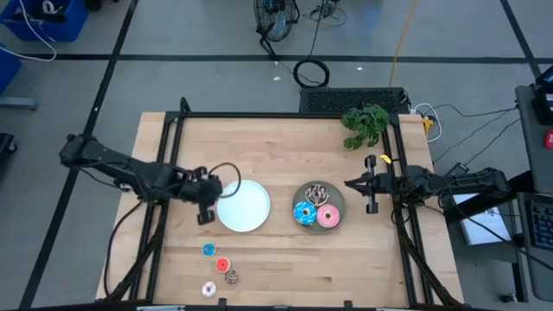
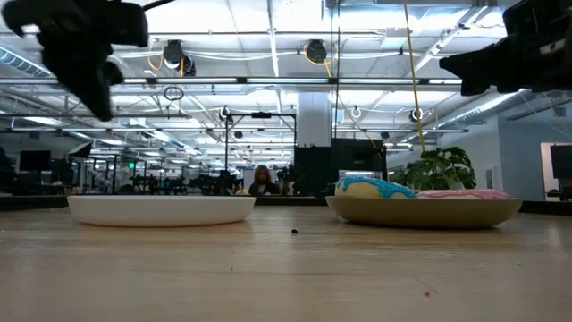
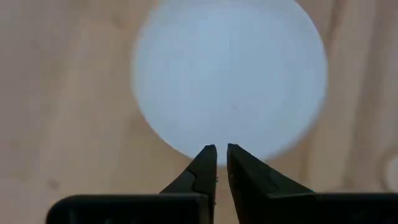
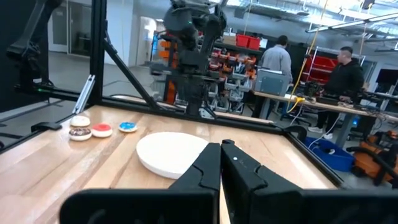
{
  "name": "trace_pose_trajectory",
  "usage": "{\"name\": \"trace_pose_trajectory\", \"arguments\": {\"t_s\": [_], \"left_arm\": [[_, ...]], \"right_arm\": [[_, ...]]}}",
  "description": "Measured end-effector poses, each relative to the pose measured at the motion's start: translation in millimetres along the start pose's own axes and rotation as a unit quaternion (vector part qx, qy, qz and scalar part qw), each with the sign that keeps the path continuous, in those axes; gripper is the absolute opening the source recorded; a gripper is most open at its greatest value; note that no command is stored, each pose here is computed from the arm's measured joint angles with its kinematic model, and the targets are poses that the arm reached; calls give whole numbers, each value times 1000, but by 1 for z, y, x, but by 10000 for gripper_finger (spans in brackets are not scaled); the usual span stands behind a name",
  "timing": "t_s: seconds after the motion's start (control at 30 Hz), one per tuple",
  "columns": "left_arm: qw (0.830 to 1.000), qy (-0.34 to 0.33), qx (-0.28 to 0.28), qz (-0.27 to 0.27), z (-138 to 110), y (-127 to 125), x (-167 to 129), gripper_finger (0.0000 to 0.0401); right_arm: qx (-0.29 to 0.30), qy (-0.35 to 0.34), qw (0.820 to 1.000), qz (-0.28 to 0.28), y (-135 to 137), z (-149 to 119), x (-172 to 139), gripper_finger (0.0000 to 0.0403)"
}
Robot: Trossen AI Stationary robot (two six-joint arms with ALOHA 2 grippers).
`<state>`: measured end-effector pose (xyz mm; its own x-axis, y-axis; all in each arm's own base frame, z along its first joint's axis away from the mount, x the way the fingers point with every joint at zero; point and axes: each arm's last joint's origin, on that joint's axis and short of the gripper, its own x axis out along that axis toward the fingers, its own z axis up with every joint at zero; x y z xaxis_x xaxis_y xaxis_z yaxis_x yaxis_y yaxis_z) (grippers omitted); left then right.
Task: Pick & Place donuts
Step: Put the small blue donut on the white plate
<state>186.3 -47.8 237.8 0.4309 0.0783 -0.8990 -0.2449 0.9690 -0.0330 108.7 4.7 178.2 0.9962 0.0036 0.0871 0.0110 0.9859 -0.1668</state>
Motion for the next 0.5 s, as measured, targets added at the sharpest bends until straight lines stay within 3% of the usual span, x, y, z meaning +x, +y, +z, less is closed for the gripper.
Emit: {"name": "trace_pose_trajectory", "arguments": {"t_s": [0.17,0.37,0.5], "left_arm": [[994,58,-74,-55,-10,-23,5,117],[990,105,-78,-60,-24,-47,15,241],[989,129,-53,-55,-37,-68,23,299]], "right_arm": [[-2,7,1000,1,0,-1,0,0],[-11,6,1000,1,0,-1,0,0],[-16,6,1000,1,0,-1,0,0]]}}
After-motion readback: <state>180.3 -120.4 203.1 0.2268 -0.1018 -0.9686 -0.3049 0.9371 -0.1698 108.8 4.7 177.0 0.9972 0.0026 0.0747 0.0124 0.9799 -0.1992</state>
